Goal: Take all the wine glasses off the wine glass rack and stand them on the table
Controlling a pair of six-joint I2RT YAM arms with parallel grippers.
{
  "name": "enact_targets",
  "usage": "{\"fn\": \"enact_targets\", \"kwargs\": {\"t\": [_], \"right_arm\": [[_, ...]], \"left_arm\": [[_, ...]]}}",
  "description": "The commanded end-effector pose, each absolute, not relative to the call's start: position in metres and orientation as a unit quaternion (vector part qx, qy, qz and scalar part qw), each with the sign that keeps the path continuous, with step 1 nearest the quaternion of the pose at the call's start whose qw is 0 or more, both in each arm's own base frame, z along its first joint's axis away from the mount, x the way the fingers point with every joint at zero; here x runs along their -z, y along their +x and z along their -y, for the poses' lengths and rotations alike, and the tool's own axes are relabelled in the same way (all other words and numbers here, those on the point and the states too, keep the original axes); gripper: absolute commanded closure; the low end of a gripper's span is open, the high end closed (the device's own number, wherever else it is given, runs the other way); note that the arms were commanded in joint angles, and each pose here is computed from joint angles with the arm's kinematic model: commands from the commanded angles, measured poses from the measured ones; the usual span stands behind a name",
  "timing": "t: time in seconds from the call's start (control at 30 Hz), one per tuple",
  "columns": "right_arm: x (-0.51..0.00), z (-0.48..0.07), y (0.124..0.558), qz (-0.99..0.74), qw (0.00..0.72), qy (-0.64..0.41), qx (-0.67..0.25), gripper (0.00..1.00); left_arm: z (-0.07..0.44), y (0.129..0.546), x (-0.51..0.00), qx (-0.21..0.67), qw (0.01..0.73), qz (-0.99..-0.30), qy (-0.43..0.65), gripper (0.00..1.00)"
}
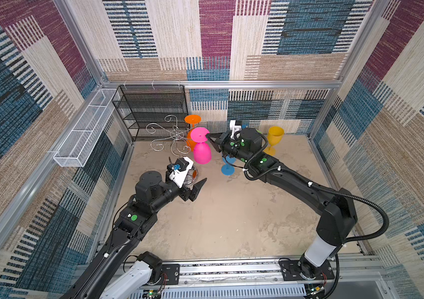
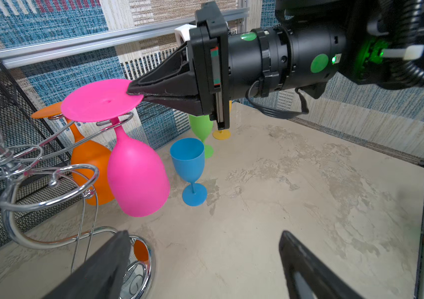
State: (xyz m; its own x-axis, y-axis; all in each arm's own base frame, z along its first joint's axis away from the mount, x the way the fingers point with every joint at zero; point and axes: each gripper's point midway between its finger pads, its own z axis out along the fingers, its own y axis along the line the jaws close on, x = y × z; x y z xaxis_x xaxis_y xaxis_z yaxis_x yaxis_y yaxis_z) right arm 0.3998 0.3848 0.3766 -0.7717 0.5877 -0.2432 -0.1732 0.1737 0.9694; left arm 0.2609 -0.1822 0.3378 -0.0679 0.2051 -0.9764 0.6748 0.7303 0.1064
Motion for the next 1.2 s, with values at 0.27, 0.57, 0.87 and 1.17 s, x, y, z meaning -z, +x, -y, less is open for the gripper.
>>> {"fn": "enact_targets", "kwargs": {"t": [0.27,0.57,0.87,1.17], "right_arm": [[-0.383,-0.409,0.395,-0.701,0.3,0.122,-0.636,1.0],[-0.397,-0.415,0.412,-0.695,0.32,0.128,-0.631,1.0],[-0.397,-0.416,0.433,-0.691,0.317,0.144,-0.634,1.0],[-0.4,-0.383,0.446,-0.675,0.34,0.184,-0.628,1.0]], "left_arm": [[0.182,0.259,-0.351,0.195,0.626,-0.687,0.313,0.07],[0.183,0.257,-0.352,0.195,0.627,-0.685,0.315,0.07],[0.183,0.256,-0.353,0.194,0.629,-0.684,0.317,0.08],[0.184,0.255,-0.352,0.193,0.628,-0.683,0.319,0.07]]}}
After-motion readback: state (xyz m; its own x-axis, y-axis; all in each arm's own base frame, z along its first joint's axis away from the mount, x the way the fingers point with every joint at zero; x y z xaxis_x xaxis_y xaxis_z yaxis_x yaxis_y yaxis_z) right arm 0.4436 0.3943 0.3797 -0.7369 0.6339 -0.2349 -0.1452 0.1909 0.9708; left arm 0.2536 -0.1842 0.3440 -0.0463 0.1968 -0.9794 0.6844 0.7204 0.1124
